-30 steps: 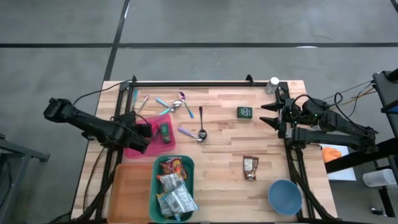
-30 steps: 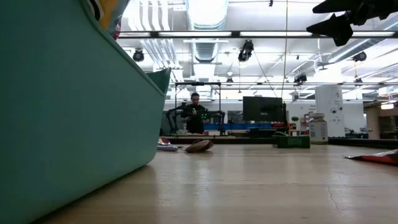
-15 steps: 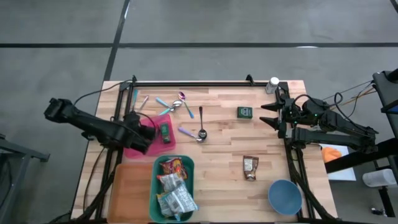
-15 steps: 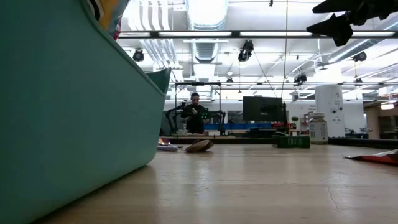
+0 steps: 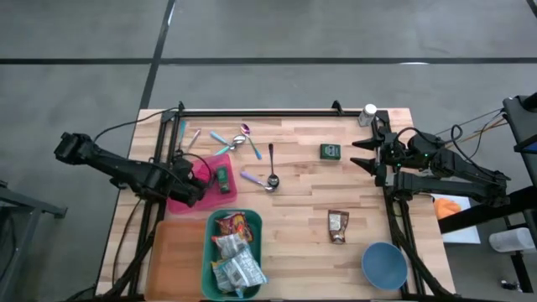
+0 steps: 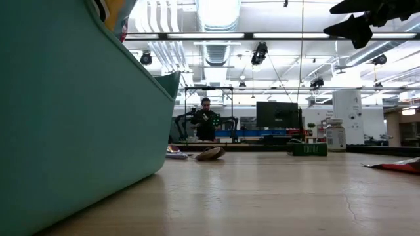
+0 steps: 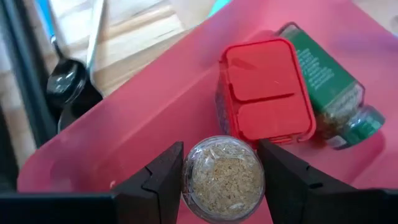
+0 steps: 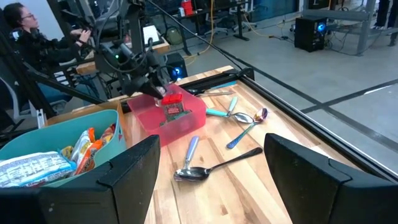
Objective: Pick & Place Food Item
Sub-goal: Put the brown seasoning bottle into the pink bin
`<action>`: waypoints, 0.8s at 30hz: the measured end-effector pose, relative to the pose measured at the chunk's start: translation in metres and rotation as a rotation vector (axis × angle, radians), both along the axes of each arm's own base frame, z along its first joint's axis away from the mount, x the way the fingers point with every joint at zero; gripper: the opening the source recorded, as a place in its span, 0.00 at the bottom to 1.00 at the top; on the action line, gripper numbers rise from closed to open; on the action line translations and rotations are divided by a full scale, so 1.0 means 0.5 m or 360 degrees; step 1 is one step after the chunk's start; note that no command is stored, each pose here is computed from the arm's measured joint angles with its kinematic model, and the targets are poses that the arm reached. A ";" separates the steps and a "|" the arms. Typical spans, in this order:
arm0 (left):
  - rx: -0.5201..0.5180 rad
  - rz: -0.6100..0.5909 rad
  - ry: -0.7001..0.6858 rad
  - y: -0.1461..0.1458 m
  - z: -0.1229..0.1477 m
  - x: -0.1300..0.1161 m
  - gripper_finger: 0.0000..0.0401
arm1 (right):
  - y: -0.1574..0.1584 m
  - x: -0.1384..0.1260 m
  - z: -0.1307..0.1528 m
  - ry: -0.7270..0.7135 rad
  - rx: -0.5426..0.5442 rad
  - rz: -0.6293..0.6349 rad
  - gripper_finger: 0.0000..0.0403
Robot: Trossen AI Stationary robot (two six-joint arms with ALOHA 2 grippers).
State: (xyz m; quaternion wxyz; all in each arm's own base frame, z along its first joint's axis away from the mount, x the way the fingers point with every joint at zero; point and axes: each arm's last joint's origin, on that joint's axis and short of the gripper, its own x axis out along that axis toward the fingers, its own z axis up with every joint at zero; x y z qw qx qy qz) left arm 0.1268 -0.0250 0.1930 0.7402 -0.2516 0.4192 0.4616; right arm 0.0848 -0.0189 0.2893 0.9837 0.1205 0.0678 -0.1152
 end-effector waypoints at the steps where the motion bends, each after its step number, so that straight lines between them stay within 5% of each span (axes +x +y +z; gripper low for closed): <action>1: -0.0002 -0.0016 -0.0024 0.000 -0.004 0.001 0.43 | 0.000 0.000 0.000 0.0000 0.0000 0.0001 0.71; 16: -0.0060 -0.0157 -0.0098 0.000 -0.088 -0.005 0.44 | 0.000 0.000 0.000 0.0000 0.0000 0.0000 0.71; 24: -0.0076 -0.0067 -0.0204 0.004 -0.091 -0.014 0.59 | 0.000 0.000 0.000 0.0000 0.0000 -0.0001 0.71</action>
